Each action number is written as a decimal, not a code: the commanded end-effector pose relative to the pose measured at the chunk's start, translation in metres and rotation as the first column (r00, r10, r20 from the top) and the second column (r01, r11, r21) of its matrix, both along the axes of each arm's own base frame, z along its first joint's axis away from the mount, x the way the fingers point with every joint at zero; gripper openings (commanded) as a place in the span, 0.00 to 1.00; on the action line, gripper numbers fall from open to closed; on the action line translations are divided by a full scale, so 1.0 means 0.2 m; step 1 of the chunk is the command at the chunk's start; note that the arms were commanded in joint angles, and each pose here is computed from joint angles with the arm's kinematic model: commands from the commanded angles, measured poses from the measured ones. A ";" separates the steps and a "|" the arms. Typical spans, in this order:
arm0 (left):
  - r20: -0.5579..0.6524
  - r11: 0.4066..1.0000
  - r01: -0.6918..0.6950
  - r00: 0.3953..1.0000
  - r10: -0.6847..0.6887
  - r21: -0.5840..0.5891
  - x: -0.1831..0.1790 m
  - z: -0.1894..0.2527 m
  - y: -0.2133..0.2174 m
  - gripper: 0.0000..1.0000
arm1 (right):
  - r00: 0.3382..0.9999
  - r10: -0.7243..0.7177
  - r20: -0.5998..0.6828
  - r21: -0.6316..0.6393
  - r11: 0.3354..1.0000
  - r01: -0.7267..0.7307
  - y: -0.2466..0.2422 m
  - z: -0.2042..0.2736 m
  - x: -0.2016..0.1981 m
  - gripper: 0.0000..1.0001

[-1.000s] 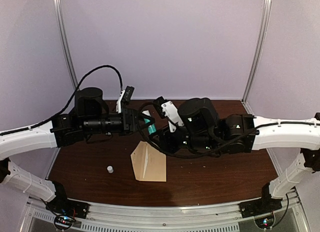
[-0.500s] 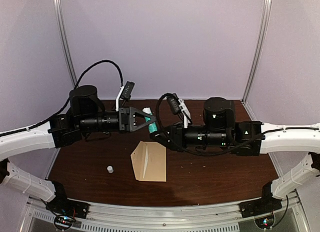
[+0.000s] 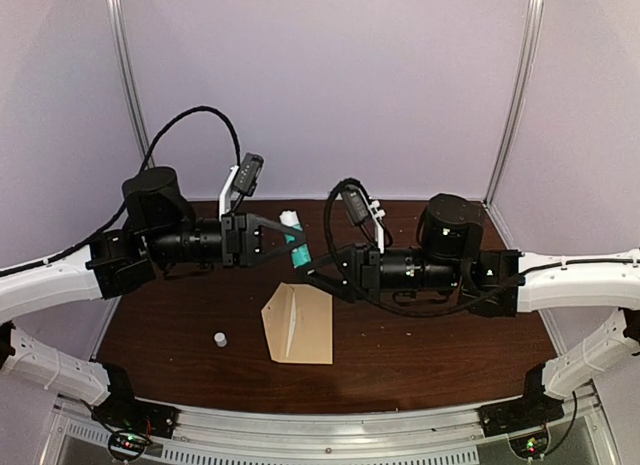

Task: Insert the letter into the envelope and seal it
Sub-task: Unscrew the solid glue.

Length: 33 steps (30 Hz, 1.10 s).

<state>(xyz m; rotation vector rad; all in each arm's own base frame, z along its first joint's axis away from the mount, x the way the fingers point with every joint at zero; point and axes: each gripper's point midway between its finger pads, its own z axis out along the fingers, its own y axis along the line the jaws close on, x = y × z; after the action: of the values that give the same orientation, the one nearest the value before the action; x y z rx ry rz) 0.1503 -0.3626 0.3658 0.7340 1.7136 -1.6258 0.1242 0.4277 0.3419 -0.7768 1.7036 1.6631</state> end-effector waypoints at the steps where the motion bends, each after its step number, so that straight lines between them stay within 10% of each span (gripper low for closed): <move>1: 0.031 0.993 -0.118 0.993 0.118 -0.005 0.09 0.05 0.04 0.00 | 0.995 -0.086 0.040 0.018 0.996 0.086 -0.04 0.05 0.05 0.51; 11: -0.054 0.965 -0.244 0.967 0.249 0.092 0.19 -0.03 0.07 0.00 | 0.950 -0.263 0.168 -0.157 0.944 0.290 -0.12 -0.07 0.15 0.73; 33: -0.100 0.963 -0.220 0.966 0.238 0.157 0.24 -0.14 -0.01 0.00 | 0.885 -0.335 0.323 -0.400 0.800 0.448 0.04 -0.26 0.28 0.42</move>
<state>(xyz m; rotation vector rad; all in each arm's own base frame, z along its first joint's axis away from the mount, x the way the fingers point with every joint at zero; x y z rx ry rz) 0.1942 -0.3638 0.3161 0.4980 2.0044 -1.3945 0.1770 0.4347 0.2865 -0.7303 1.9515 0.9001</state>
